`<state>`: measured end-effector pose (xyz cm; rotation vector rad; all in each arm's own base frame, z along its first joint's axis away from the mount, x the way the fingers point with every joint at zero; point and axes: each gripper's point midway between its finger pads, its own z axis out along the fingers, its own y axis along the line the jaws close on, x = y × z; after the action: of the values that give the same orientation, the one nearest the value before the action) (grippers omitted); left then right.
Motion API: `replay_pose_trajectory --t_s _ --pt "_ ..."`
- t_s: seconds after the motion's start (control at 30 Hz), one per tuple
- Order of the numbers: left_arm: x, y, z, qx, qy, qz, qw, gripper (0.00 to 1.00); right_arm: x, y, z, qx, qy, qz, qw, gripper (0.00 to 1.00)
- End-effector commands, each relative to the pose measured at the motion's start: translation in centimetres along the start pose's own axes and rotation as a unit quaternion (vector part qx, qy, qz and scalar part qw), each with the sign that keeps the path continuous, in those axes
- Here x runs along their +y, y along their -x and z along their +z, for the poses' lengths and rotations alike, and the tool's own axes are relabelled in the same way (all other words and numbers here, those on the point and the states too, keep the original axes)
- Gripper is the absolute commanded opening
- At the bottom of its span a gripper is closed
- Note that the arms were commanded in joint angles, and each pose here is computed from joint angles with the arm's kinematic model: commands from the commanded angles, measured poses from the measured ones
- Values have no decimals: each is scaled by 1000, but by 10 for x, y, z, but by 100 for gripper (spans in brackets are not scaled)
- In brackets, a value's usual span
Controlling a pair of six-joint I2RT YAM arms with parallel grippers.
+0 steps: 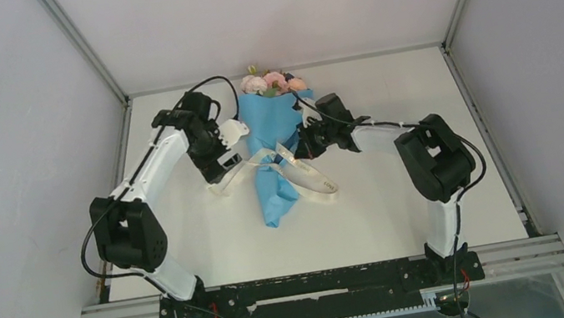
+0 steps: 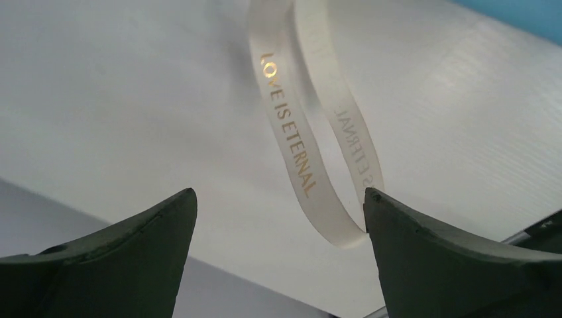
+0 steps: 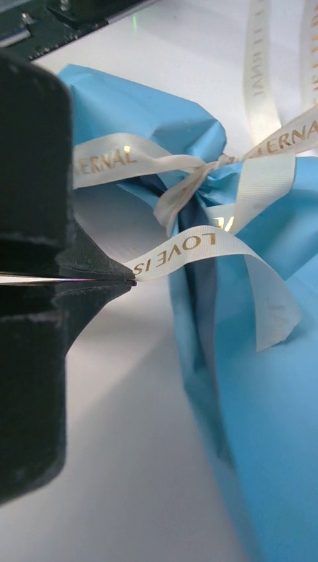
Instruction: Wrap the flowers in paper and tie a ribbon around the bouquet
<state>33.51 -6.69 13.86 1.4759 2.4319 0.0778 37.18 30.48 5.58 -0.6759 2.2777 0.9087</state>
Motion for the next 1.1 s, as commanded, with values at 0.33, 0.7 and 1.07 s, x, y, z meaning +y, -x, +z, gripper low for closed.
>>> replay_pose_trajectory --t_s 0.33,0.7,1.07 --pt "-34 104 -10 -138 -1 34 990 100 16 45 -41 -77 9 -9 997 0" --pt "-33 150 53 -147 -108 -82 980 74 15 52 -74 -117 -11 7 993 0" --pt "-53 132 73 -113 -151 -57 980 21 30 93 -150 -225 -15 7 974 0"
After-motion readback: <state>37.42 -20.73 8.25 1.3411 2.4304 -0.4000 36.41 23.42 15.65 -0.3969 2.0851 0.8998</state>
